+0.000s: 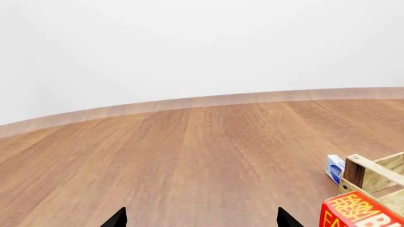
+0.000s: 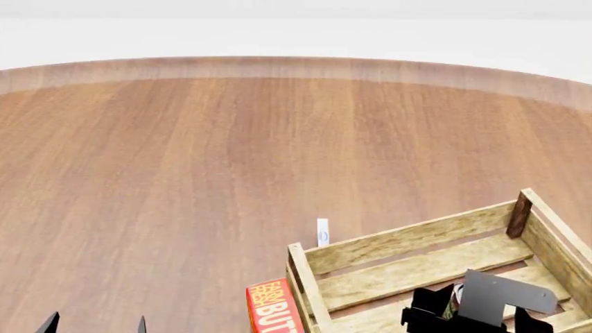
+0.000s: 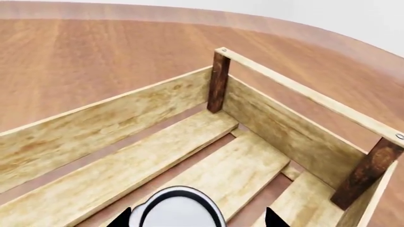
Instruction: Pick up the tomato sauce, and put it in the wooden tray.
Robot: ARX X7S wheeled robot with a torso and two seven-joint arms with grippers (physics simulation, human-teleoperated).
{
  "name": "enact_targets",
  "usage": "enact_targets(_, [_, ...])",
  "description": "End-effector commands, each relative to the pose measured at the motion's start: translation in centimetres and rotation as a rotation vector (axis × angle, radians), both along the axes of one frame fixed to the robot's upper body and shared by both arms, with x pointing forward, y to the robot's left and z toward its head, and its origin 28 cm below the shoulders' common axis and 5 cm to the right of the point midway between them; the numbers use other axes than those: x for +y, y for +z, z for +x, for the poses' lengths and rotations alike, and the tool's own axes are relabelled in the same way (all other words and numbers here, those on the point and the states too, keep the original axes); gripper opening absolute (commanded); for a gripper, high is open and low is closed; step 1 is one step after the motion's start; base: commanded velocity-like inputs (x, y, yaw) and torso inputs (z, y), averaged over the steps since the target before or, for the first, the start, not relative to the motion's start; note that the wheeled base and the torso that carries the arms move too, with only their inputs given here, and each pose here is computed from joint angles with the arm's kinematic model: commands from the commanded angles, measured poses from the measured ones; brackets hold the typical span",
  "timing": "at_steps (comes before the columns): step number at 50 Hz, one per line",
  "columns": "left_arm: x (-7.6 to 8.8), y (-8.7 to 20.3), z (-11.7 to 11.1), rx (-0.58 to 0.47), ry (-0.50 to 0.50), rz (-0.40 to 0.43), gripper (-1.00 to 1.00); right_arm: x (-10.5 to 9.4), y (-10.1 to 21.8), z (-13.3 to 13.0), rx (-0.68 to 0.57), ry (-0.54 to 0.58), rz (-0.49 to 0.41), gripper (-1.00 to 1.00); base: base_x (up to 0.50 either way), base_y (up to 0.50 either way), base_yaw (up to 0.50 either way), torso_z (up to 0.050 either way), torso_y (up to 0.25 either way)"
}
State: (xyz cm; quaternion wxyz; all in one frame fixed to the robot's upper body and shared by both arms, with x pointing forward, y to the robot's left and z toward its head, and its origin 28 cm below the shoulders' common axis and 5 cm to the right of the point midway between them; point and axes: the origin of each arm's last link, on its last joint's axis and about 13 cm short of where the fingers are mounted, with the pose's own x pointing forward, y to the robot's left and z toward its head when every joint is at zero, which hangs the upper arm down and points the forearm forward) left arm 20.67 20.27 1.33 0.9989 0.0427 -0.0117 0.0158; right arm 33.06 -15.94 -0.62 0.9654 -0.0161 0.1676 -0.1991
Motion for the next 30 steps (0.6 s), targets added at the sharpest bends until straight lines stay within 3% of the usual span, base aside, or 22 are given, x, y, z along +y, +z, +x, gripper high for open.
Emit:
enact_targets(1, [0.01,0.11,0.24,0.014,-0.008,-0.029,1.0,0.77,-0.06,0.12,-0.003,0.03,0.015,1.0,0.0,0.0,0.0,0.0,0.0])
enact_targets(30, [0.03,0.14,0.22,0.014,-0.008,-0.029,1.0,1.41,0.73,-0.18,-0.029,0.083,-0.009,1.0,0.0,0.0,0.0,0.0,0.0])
